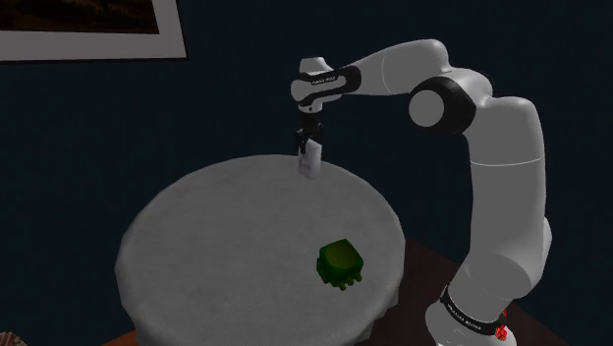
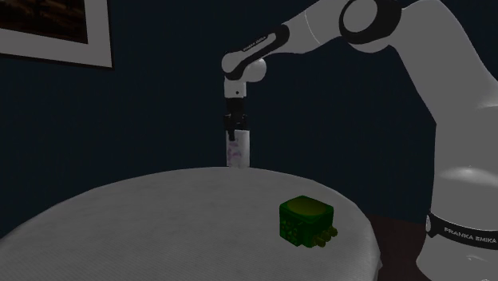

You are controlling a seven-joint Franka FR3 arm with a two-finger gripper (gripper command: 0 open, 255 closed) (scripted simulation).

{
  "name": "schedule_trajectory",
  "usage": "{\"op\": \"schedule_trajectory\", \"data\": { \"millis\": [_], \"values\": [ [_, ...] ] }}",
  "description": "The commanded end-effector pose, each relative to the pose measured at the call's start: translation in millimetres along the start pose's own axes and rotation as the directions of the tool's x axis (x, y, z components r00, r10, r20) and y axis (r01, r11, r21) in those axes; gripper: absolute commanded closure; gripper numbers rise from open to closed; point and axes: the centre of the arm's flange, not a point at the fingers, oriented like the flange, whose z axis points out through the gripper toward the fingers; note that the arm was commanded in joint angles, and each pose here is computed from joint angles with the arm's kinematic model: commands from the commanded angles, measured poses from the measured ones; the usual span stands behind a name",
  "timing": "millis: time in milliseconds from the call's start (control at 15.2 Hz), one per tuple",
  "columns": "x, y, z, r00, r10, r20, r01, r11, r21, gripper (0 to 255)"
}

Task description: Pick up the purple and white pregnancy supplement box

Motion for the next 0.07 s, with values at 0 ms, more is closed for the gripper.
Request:
{"op": "schedule_trajectory", "data": {
  "millis": [0],
  "values": [
    [0.2,0.1,-4.1,1.0,0.0,0.0,0.0,1.0,0.0,255]
  ]
}}
